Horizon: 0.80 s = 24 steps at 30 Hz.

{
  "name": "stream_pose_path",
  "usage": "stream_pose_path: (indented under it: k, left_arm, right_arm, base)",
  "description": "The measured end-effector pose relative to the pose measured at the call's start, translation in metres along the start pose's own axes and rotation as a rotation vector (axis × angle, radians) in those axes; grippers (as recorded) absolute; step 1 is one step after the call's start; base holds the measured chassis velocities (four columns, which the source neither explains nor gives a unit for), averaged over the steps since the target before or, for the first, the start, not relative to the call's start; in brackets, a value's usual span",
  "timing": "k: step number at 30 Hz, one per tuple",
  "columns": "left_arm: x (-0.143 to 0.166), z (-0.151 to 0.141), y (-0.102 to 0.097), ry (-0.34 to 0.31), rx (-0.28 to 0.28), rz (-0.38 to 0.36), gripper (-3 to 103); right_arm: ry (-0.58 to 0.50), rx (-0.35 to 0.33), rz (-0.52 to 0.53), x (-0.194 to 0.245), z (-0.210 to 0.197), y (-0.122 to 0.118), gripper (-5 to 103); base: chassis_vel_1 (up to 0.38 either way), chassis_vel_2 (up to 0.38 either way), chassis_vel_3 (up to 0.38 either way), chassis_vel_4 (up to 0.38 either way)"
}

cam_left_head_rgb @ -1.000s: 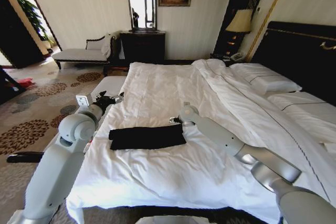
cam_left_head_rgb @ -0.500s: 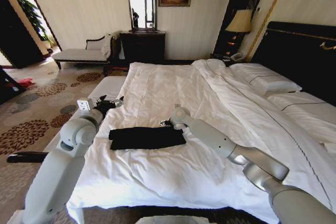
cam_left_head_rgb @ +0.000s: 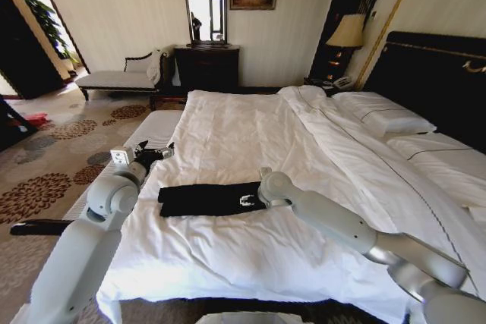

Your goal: Fold the clothes on the bed.

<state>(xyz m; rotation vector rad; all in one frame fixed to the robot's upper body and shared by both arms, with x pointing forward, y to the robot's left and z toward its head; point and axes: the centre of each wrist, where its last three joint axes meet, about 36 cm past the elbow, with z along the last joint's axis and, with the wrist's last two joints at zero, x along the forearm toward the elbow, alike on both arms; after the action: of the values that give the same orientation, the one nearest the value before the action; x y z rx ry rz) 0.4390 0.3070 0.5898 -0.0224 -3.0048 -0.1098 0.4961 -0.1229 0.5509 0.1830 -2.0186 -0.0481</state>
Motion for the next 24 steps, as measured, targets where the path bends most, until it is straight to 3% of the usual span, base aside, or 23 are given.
stream_pose_path:
  k: [7,11,15,24]
  left_arm:
    - [-0.002,-0.005,0.003,-0.011,-0.009,-0.008,100]
    - [-0.001,-0.007,0.009,-0.013,-0.008,-0.018,100]
    - [0.005,-0.003,0.011,0.002,-0.007,-0.020,100]
    - [0.009,0.001,0.013,0.009,0.004,-0.029,100]
  right_arm:
    - [-0.099,-0.070,-0.104,0.008,-0.051,0.021,100]
    - [-0.123,-0.065,-0.192,-0.009,-0.062,0.068,100]
    - [-0.109,-0.055,-0.207,-0.031,-0.060,0.096,100]
    - [-0.098,-0.080,-0.196,-0.066,-0.065,0.104,100]
  base:
    - [0.000,0.000,0.000,0.000]
    - [0.000,0.000,0.000,0.000]
    - [0.000,0.000,0.000,0.000]
    - [0.000,0.000,0.000,0.000]
